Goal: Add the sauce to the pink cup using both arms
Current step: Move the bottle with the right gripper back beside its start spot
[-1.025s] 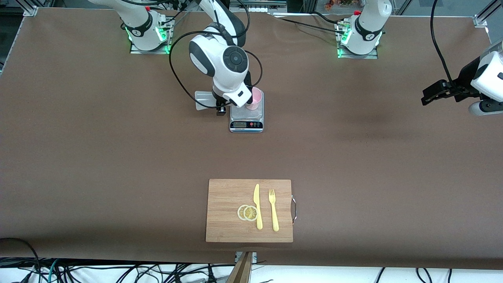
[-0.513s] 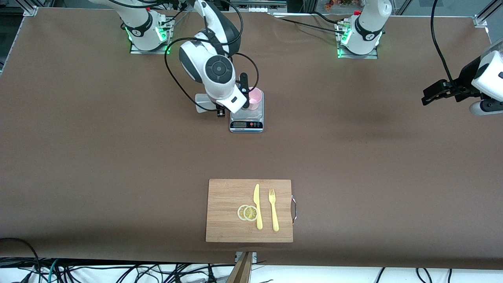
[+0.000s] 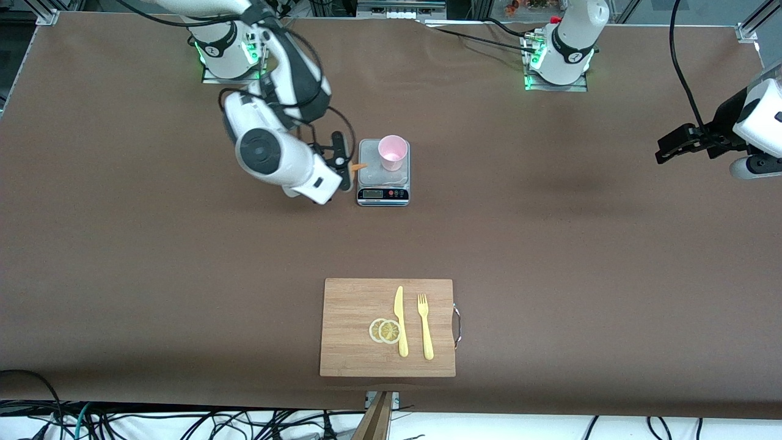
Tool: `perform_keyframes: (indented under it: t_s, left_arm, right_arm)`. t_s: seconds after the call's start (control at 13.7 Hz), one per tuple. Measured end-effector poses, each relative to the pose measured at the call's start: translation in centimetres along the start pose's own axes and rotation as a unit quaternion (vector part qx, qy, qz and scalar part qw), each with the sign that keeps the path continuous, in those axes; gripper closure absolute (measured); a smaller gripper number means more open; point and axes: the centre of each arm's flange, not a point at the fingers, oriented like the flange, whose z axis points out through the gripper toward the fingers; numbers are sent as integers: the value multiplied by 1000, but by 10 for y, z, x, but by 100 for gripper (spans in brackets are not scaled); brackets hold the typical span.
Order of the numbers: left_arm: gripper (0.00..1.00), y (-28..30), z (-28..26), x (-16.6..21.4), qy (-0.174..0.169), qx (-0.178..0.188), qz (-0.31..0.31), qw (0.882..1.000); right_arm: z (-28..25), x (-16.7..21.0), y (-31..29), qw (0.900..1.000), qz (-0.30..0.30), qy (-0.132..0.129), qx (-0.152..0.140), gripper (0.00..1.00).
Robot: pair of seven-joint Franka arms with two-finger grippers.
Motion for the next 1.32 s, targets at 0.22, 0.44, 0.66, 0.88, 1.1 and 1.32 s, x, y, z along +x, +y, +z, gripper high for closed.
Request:
perform_keyframes:
  t_s: [0.22, 0.44, 0.66, 0.88, 1.1, 1.32]
  left_arm:
    - [0, 0, 0, 0, 0, 0, 0, 1000]
    - [0, 7, 0, -1, -1, 0, 6, 1000]
    - [0, 10, 0, -2, -1, 1, 9, 1000]
    - [0, 10, 0, -2, -1, 1, 9, 1000]
    - [0, 10, -1, -2, -1, 1, 9, 1000]
    - [0, 10, -1, -2, -1, 1, 9, 1000]
  right_arm:
    - [-18, -54, 17, 998, -28, 62, -3, 74]
    - [-28, -109, 25, 990, -54, 131, 0, 74]
    - [-26, -166, 30, 977, -86, 196, 4, 74]
    - [-7, -216, 33, 964, -115, 240, 5, 74]
    - [18, -262, 32, 944, -126, 303, 9, 74]
    - [49, -303, 28, 920, -134, 367, 12, 74]
